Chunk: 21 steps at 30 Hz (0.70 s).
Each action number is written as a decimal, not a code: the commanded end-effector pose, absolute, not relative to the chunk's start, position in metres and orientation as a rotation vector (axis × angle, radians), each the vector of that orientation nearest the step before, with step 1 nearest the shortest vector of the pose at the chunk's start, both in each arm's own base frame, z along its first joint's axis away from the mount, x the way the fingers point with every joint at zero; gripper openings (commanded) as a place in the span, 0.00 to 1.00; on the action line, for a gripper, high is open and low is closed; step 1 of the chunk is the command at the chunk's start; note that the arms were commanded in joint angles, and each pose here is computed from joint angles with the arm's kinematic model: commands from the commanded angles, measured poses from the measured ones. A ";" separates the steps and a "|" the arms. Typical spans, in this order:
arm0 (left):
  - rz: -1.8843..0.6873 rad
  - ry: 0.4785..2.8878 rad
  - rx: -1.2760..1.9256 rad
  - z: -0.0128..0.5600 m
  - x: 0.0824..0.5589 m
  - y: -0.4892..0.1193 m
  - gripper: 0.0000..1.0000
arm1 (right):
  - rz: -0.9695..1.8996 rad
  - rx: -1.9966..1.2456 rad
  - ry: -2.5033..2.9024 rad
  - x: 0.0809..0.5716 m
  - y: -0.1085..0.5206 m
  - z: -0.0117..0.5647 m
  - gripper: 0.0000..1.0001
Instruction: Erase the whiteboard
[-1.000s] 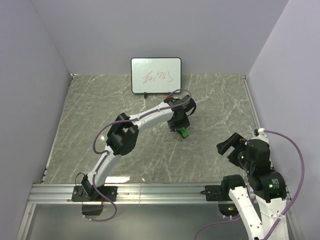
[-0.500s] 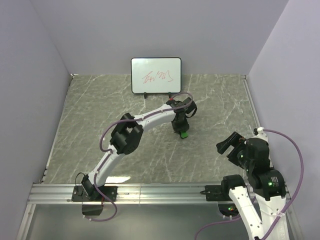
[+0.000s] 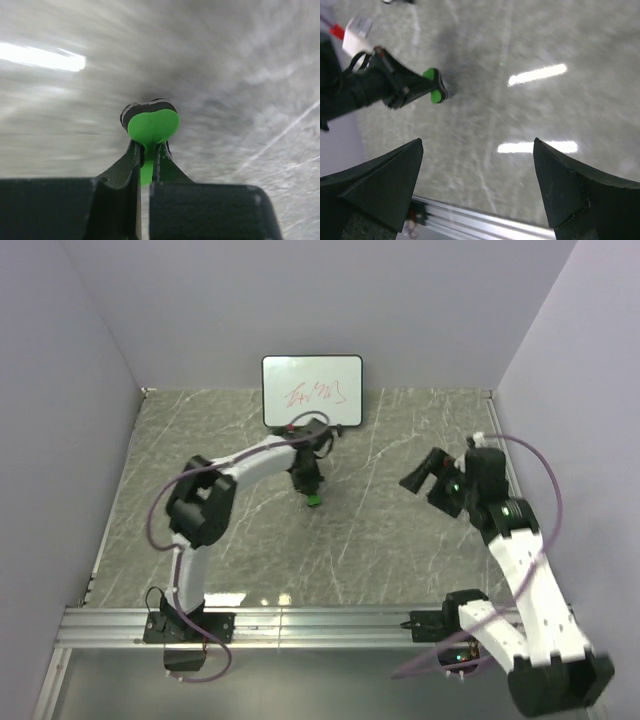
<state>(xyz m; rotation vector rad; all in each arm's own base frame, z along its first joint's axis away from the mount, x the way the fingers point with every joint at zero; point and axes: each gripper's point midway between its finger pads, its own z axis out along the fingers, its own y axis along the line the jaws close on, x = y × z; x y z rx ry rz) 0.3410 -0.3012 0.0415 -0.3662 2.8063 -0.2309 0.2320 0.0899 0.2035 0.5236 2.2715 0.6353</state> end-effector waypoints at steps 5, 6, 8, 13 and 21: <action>-0.354 2.540 -0.258 0.148 0.394 -0.224 0.00 | 0.996 0.266 2.012 0.399 0.153 0.290 0.97; -0.343 2.528 -0.239 0.153 0.400 -0.215 0.00 | 1.014 0.303 2.088 0.426 0.157 0.261 0.97; -0.367 2.488 -0.231 0.168 0.412 -0.209 0.00 | 1.087 0.243 2.044 0.460 0.165 0.285 0.94; -0.414 2.415 -0.202 0.187 0.441 -0.195 0.00 | 1.221 0.347 2.006 0.558 0.154 0.265 0.93; -0.422 2.418 -0.201 0.200 0.445 -0.172 0.00 | 1.472 0.308 1.847 0.642 0.158 0.249 0.89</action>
